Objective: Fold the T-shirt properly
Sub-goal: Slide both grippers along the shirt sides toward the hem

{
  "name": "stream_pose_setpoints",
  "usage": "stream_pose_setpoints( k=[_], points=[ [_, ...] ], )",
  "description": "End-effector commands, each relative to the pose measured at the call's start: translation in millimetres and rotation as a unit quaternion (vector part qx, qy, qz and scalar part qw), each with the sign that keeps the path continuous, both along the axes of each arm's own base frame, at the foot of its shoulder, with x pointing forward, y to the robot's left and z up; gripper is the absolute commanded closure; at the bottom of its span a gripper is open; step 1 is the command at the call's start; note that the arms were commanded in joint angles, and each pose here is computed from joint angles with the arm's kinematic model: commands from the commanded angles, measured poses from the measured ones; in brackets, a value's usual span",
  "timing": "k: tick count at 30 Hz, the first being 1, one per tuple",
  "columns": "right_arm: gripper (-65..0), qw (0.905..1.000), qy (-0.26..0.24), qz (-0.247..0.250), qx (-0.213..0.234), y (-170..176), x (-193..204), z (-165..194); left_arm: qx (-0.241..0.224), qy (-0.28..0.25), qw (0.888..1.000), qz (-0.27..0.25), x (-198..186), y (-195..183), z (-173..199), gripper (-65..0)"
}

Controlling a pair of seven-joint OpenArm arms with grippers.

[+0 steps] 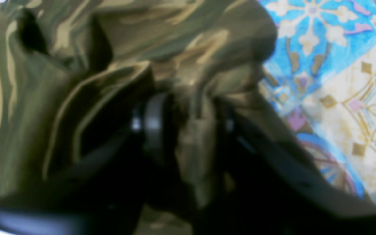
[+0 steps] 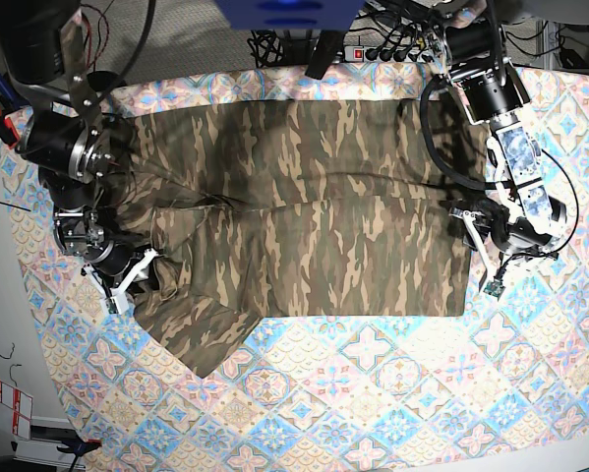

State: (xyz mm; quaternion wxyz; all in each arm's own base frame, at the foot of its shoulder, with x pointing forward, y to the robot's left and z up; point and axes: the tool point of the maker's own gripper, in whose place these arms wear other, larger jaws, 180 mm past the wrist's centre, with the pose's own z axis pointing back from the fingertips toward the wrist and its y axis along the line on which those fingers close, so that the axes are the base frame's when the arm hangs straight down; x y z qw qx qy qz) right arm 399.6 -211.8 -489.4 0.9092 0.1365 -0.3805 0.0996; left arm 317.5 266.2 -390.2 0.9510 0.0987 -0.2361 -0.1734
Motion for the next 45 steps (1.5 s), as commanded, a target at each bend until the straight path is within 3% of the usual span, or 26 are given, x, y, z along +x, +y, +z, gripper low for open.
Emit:
stream_pose_setpoints(
  k=[1,4,9,14,17,22,26,34,38,41,45],
  points=[
    [-12.1,0.998,0.052,0.036,-0.009,8,-20,-16,0.003,-0.023,1.0,0.002,10,4,13,-30.4],
    [-8.2,0.9979,0.054,0.035,-0.009,7,-22,-16,0.004,-0.029,1.0,0.002,14,4,17,-30.2],
    [-8.3,0.9975,0.062,0.033,-0.009,6,-31,-23,-0.006,-0.084,0.996,0.03,46,16,52,-30.7],
    [-8.4,0.9975,0.062,0.032,-0.01,4,-31,-23,-0.069,-0.09,0.992,0.048,93,21,53,-31.4],
    [-8.4,0.9974,0.063,0.032,-0.01,4,-31,-23,-0.119,-0.081,0.989,0.041,106,14,27,-37.9],
    [-8.4,0.9972,0.067,0.032,-0.009,5,-34,-25,-0.198,-0.103,0.974,0.034,117,-12,-6,-48.3],
    [-8.4,0.9973,0.067,0.027,-0.016,-6,-34,-24,-0.26,-0.124,0.957,0.046,114,-25,-33,-48.4],
    [-8.4,0.9972,0.068,0.021,-0.021,-16,-36,-23,-0.314,-0.174,0.93,0.085,109,-11,-49,-48.5],
    [-8.4,0.9975,0.064,0.021,-0.022,-17,-34,-21,-0.3,-0.182,0.932,0.094,111,-4,-51,-48.5],
    [-8.3,0.998,0.06,0.012,-0.016,-17,-32,-20,-0.276,-0.146,0.949,0.043,106,-25,-62,-48.5],
    [-8.3,0.9984,0.038,-0.037,0.02,-22,-21,-11,-0.281,-0.122,0.952,0.0,105,-64,-72,-47.9]
  ],
)
